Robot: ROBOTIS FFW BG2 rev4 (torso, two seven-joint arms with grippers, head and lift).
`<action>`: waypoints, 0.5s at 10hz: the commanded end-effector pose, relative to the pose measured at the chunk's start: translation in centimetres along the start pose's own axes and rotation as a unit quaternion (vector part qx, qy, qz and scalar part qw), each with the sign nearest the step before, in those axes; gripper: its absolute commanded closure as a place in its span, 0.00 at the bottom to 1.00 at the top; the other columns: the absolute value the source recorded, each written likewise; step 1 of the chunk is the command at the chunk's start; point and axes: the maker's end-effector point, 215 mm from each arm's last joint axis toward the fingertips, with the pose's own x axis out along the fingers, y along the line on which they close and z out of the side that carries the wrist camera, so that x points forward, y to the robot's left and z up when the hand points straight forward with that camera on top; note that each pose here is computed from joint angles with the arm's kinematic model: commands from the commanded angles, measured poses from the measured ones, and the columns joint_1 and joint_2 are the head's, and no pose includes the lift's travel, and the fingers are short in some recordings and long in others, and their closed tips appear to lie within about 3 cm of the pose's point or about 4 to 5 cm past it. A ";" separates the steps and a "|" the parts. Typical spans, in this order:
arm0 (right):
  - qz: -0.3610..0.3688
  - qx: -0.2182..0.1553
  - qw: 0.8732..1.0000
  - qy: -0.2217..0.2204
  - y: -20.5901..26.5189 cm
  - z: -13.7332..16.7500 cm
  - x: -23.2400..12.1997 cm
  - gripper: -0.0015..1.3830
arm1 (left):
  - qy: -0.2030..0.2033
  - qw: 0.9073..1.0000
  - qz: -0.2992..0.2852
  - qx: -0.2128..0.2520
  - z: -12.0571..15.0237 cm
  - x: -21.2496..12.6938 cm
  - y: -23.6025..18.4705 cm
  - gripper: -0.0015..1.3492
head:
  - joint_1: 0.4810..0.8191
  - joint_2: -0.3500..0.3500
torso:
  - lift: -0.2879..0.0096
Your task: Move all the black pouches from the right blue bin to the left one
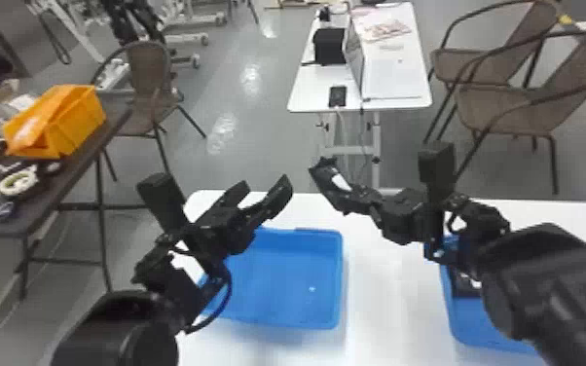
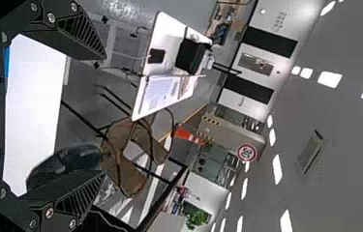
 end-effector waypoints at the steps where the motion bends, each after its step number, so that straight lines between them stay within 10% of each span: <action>1: 0.050 -0.007 0.999 -0.002 4.1 0.9 2.6 0.87 | 0.016 0.999 -0.013 -0.030 -0.4 0.3 -0.4 0.15 | 0.63 0.83 | 0.97; 5: 0.085 -0.017 0.996 0.004 7.0 1.1 4.3 0.87 | 0.021 0.998 -0.024 -0.051 -0.8 0.3 -1.1 0.15 | 0.63 0.95 | 0.97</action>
